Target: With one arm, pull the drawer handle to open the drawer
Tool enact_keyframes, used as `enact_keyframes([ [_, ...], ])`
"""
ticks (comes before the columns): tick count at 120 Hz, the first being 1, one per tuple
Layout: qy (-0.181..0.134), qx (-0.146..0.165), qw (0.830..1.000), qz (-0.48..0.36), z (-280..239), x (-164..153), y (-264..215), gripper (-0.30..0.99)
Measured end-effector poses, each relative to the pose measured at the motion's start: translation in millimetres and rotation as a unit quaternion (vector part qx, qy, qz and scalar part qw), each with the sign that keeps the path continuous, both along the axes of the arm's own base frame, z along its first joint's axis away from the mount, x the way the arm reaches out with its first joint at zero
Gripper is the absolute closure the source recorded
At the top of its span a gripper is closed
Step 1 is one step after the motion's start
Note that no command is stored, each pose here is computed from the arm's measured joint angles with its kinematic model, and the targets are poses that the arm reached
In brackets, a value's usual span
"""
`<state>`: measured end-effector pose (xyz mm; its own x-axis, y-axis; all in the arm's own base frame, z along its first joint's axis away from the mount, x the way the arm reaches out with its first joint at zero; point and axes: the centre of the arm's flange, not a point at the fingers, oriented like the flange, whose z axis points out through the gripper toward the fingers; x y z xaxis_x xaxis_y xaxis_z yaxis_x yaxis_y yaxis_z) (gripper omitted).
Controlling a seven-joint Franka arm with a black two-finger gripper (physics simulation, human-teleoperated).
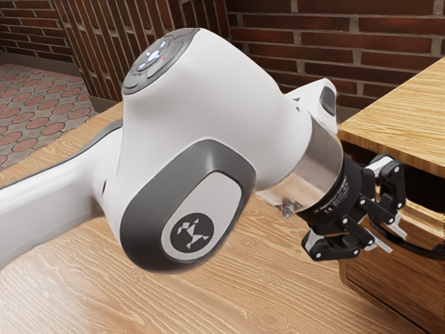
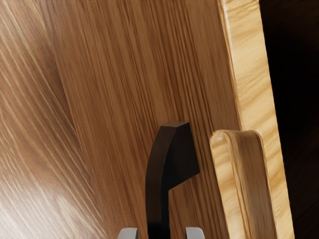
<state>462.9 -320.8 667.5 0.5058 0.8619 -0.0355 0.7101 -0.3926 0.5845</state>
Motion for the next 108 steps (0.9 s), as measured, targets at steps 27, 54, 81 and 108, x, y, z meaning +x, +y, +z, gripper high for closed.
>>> enact_keyframes([
  [27,0.010,0.000,1.000,-0.002,-2,-3,-1,0.69],
  [54,0.013,0.001,1.000,-0.006,-4,-13,-10,0.67],
  [81,0.010,0.004,1.000,-0.004,0,-22,-14,0.68],
  [108,0.018,0.005,1.000,-0.001,-1,-27,-13,0.68],
])
